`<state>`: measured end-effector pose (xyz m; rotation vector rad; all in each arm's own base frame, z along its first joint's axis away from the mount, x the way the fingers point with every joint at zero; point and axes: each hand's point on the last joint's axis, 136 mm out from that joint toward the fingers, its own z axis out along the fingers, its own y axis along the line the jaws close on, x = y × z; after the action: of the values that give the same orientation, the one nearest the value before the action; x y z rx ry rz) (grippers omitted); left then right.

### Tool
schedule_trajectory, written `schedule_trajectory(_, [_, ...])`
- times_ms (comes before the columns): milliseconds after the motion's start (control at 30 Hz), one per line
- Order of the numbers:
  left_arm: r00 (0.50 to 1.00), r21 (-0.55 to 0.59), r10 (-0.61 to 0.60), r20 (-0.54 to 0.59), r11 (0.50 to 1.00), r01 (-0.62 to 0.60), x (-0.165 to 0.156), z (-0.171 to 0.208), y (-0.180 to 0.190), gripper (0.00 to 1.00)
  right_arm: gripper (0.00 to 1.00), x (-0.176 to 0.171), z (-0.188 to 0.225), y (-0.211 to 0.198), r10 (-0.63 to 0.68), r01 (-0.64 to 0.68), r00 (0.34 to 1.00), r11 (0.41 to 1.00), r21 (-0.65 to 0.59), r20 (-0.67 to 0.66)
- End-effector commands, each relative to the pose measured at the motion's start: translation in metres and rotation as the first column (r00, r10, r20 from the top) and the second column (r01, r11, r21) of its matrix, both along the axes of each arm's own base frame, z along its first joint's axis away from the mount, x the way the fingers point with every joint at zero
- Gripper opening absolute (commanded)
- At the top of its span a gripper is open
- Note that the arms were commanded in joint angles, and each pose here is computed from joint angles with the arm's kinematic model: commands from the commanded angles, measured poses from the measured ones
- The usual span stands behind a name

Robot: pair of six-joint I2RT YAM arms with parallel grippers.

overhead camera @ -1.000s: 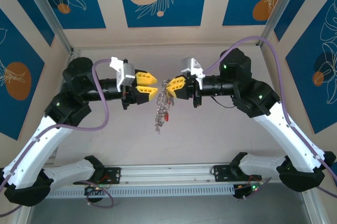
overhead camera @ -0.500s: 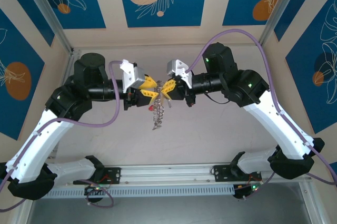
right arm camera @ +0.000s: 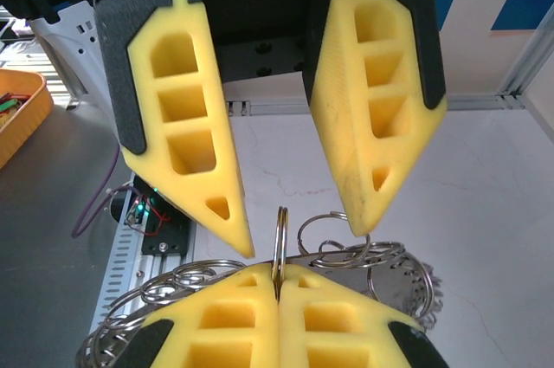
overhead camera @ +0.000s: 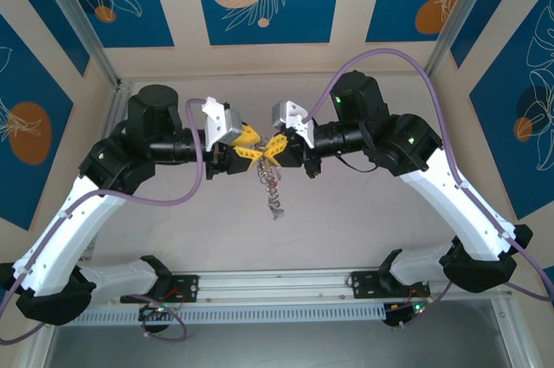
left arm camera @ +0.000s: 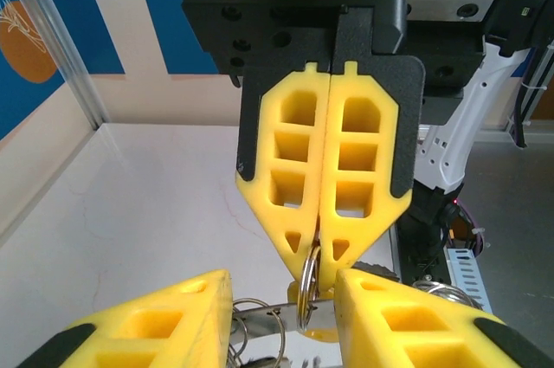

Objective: Put the keys on the keyring

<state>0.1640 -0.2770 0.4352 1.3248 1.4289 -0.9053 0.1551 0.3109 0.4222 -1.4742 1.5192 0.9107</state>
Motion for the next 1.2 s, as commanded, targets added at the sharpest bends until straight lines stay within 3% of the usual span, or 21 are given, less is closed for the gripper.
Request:
schedule_trajectory(0, [0.999, -0.024, -0.013, 0.039, 1.000, 0.014, 0.000, 0.011, -0.003, 0.35, 0.00, -0.005, 0.013, 0.002, 0.025, -0.026, 0.999, 0.999, 0.030, 0.030])
schedule_trajectory(333, [0.999, -0.027, -0.026, 0.030, 0.999, 0.027, 0.001, 0.008, -0.006, 0.22, 0.00, -0.003, 0.009, 0.005, 0.028, -0.028, 0.999, 0.999, 0.021, 0.024])
schedule_trajectory(1000, [0.999, -0.018, -0.028, 0.016, 0.999, 0.028, 0.002, 0.003, -0.007, 0.22, 0.00, -0.002, 0.008, 0.005, 0.023, -0.024, 0.999, 0.999, 0.022, 0.027])
schedule_trajectory(1033, [0.999, -0.020, -0.031, 0.016, 0.999, 0.031, 0.002, 0.004, -0.007, 0.20, 0.00, -0.001, 0.009, 0.005, 0.021, -0.022, 0.999, 0.999, 0.023, 0.026])
schedule_trajectory(1167, [0.999, -0.026, -0.032, 0.017, 0.999, 0.032, 0.002, 0.004, -0.008, 0.00, 0.00, -0.001, 0.009, 0.005, 0.020, -0.021, 0.999, 0.999, 0.028, 0.028])
